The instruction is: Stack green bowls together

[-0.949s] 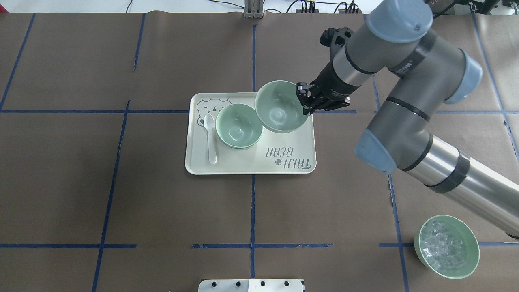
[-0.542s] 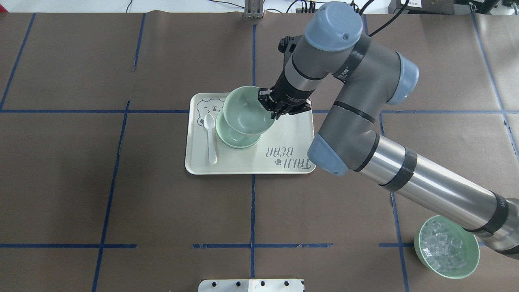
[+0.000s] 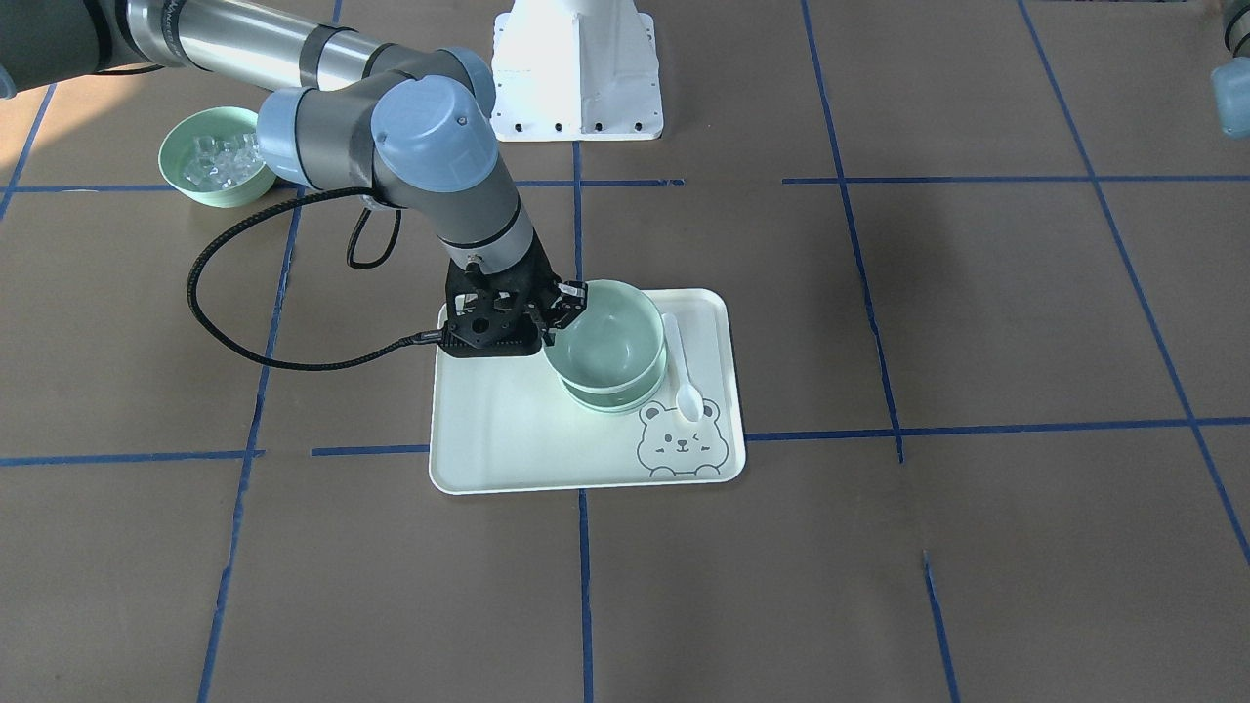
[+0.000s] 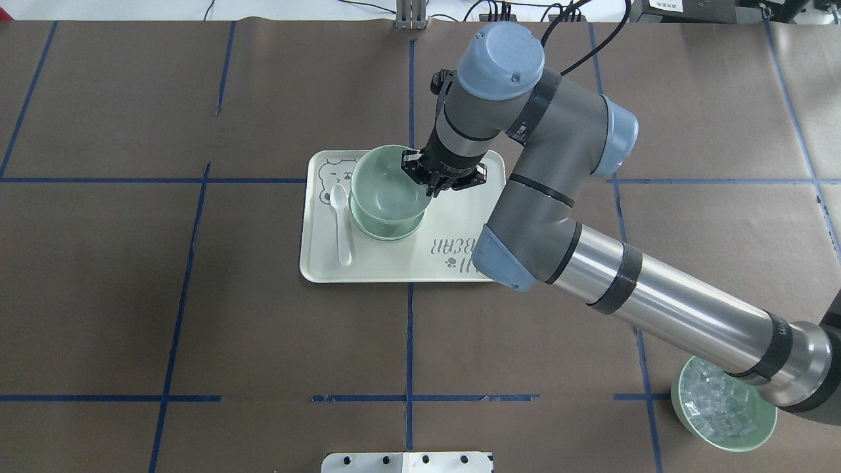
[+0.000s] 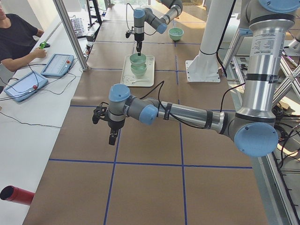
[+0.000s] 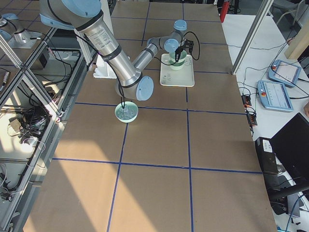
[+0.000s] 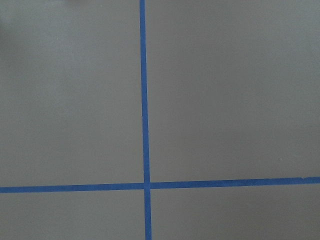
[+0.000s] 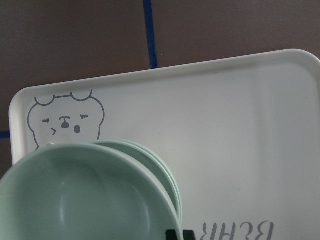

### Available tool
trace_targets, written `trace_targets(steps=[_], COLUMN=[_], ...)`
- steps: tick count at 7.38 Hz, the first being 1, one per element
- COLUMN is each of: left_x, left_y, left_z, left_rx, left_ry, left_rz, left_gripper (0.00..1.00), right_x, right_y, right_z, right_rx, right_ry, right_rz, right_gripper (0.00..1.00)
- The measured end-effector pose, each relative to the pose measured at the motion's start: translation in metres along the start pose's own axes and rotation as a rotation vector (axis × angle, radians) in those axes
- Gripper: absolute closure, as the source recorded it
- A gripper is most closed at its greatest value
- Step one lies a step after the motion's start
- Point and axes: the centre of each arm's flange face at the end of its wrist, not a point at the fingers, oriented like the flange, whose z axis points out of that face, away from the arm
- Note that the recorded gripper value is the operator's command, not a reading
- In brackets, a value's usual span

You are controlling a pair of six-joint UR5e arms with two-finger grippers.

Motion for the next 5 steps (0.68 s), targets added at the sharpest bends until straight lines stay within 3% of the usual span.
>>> trace_targets(steps=[1,2,5], left_x=[-0.002,-0.003,-0.003], left_y=[0.002,0.002,0.003], left_z=[0.001,0.001,0.002], left_rx=[-0.003,-0.003,-0.004], left_ry=[-0.001,-0.002,-0.003], left_rz=[-0.002,-0.003,-0.004], left_gripper=[0.00,0.00,0.00], right_x=[-0.001,-0.004,-0.008], right_y=[0.002,0.006,0.007], right_z=[0.004,0.009,0.021], right_rx=[0.001,0.007,0.093], right_ry=[0.004,0.003,-0.034], right_rz=[0.002,0.004,0.055], right_gripper=[0.01,0.00,0.00])
